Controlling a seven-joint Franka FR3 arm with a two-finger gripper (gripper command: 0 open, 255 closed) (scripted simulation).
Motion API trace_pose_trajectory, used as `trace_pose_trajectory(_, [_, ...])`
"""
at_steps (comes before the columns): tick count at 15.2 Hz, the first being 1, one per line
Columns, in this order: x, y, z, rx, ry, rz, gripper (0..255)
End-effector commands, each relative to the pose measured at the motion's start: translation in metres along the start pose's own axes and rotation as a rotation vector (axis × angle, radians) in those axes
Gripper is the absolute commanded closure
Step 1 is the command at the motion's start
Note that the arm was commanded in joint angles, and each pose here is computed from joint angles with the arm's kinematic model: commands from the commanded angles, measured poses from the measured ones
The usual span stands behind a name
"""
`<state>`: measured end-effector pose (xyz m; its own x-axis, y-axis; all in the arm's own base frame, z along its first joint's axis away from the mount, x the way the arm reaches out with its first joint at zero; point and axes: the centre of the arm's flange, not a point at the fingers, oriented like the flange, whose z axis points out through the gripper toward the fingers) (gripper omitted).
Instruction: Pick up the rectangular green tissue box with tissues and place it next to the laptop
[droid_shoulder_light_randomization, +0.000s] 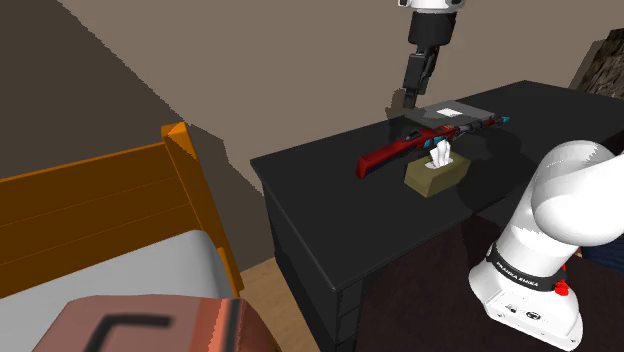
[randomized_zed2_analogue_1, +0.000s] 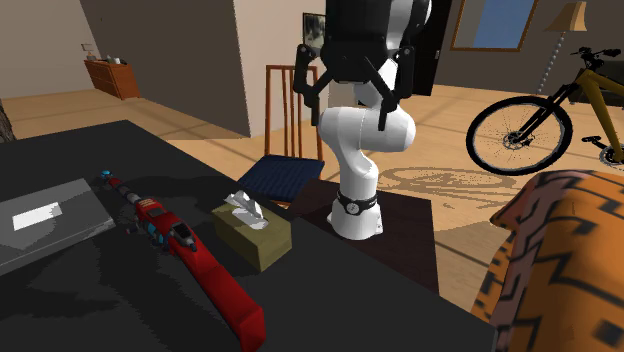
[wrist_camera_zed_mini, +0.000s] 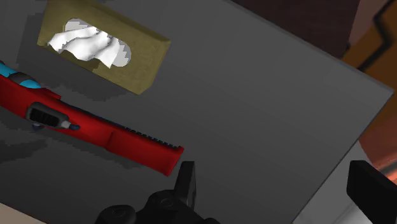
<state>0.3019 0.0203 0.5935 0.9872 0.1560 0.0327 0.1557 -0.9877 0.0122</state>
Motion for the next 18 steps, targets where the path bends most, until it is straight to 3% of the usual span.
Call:
trace_pose_trajectory(1, [0.000, 0.000, 0.000, 0.000, 0.000, 0.000, 0])
trace_pose_trajectory(10, [0.038, 0.080, 0.077, -0.089, -0.135, 0.364, 0])
trace_pose_trajectory(18, [0.037, 0.163, 0.141, -0.167, -0.254, 0.688, 0])
